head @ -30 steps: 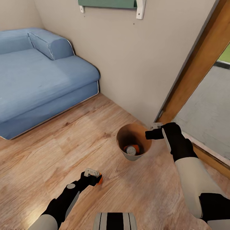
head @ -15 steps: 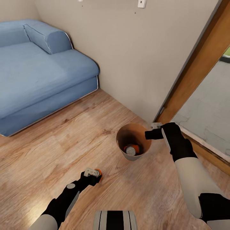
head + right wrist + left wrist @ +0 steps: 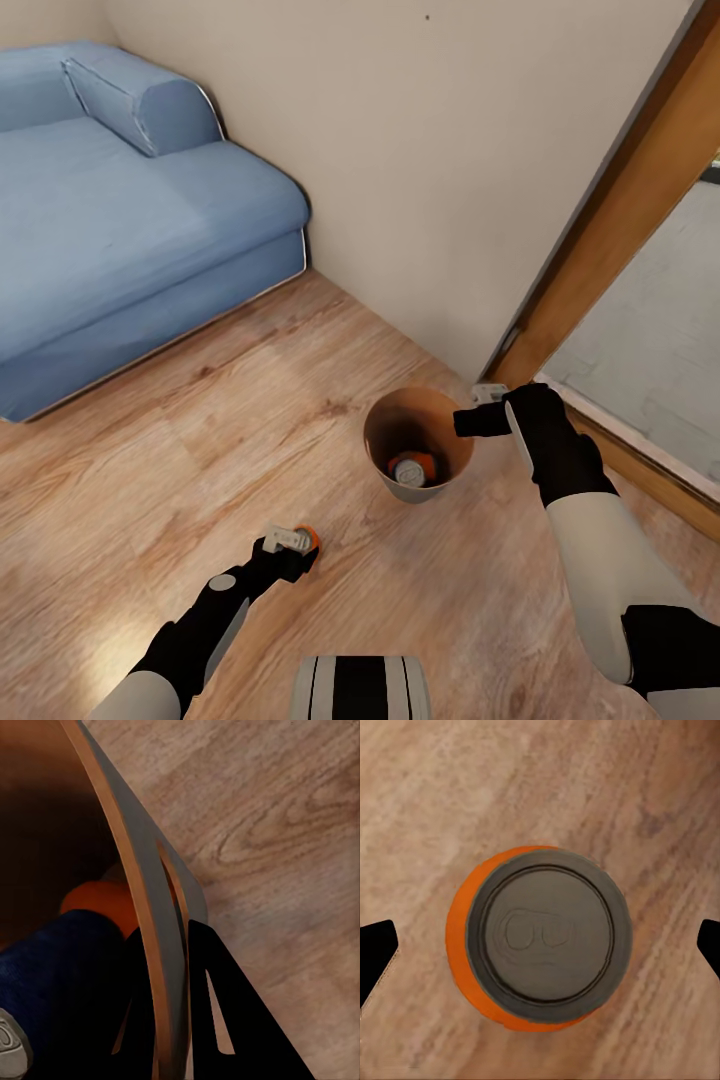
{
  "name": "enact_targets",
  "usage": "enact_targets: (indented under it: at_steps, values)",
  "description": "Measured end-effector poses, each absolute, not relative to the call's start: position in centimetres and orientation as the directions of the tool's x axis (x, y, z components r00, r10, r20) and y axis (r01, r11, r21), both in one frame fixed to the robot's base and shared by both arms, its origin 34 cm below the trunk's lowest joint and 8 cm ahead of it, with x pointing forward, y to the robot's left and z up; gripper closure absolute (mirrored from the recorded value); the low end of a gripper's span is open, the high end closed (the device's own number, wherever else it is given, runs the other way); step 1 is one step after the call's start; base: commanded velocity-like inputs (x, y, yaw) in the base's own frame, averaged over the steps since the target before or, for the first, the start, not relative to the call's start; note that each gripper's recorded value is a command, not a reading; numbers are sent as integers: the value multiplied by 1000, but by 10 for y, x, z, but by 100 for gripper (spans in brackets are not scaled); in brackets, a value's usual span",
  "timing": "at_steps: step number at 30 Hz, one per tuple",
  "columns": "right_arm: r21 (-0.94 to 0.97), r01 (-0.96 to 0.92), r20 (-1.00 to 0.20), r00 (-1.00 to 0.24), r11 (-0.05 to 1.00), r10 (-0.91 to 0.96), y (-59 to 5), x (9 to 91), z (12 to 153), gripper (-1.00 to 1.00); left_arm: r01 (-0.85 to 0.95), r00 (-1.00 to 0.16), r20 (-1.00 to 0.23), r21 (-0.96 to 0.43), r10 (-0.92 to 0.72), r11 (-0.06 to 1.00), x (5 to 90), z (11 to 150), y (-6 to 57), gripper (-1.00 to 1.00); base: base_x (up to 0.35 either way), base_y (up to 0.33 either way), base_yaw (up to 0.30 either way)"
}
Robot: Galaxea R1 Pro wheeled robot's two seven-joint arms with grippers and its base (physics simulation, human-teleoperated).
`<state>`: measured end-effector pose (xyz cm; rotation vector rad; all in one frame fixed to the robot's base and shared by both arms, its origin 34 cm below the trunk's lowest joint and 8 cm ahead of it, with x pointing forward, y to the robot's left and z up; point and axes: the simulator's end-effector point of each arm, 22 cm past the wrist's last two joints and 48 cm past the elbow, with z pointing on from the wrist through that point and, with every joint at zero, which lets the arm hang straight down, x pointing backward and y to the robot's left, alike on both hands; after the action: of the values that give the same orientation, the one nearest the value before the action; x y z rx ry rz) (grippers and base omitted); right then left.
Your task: Put the three can of soda from the living room inside the tash can in the kitchen.
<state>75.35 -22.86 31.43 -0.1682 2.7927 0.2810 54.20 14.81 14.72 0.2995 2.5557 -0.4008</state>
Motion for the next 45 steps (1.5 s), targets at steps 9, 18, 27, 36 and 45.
enact_targets:
  at_steps: [9,18,27,36,45]
  values:
    - [175,-149,-333,-939,973,-84,-228,753,314,100,296,-820,-558,-220,129,929,552,154,146,-100,108,0,0]
    - [176,-149,-333,-939,973,-84,-227,753,314,100,301,-814,-566,-216,132,929,556,157,146,-100,5,0,0]
    - [176,-146,-306,-948,974,-87,-228,748,294,100,299,-830,-539,-222,139,928,544,142,146,-100,0,0,0]
    - [177,-141,-279,-956,974,-88,-228,742,274,100,298,-845,-515,-230,144,927,533,128,144,-100,0,0,0]
    - [179,-141,-279,-956,974,-87,-228,742,274,100,298,-846,-514,-230,144,927,532,127,145,-100,0,0,0]
